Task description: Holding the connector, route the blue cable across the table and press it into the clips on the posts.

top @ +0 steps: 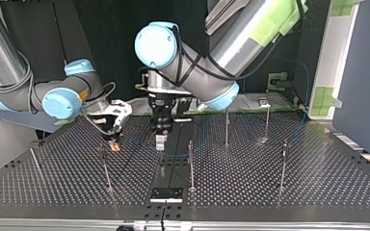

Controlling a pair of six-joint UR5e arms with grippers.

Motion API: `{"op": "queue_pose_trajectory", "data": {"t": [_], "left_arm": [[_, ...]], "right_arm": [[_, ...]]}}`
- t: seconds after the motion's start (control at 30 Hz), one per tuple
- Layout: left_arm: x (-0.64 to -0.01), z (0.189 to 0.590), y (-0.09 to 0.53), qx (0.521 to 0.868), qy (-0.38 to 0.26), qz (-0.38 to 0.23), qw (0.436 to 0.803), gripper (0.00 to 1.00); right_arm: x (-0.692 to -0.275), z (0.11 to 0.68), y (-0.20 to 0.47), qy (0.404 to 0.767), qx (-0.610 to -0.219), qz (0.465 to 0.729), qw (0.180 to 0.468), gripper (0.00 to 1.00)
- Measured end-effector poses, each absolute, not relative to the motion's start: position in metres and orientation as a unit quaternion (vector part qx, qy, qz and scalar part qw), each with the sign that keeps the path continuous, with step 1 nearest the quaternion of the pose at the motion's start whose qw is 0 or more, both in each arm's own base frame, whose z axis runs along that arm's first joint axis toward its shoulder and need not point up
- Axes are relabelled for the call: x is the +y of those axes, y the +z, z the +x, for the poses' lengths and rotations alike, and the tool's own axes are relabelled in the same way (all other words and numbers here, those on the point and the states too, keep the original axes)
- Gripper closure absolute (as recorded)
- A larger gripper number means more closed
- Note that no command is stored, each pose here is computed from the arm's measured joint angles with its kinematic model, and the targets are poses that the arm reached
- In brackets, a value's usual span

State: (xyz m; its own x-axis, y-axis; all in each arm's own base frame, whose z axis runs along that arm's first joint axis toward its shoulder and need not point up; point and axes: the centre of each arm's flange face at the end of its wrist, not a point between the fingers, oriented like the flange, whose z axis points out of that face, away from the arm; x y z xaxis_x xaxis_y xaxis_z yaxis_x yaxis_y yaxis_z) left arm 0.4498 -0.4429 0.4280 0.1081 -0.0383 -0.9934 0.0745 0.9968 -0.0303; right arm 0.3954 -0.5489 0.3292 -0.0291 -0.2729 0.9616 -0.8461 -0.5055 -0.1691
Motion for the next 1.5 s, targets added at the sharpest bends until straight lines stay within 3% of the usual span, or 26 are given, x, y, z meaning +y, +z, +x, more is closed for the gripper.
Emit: {"op": "queue_pose_trajectory", "data": {"t": [0.97,1.5], "left_arm": [[-0.468,0.525,0.371,0.669,0.038,-0.017,0.742,0.0],[-0.471,0.534,0.393,0.646,0.047,-0.057,0.76,0.0]], "right_arm": [[-0.55,0.395,0.33,0.576,-0.429,0.649,0.251,1.0],[-0.552,0.396,0.33,0.582,-0.425,0.644,0.256,1.0]]}}
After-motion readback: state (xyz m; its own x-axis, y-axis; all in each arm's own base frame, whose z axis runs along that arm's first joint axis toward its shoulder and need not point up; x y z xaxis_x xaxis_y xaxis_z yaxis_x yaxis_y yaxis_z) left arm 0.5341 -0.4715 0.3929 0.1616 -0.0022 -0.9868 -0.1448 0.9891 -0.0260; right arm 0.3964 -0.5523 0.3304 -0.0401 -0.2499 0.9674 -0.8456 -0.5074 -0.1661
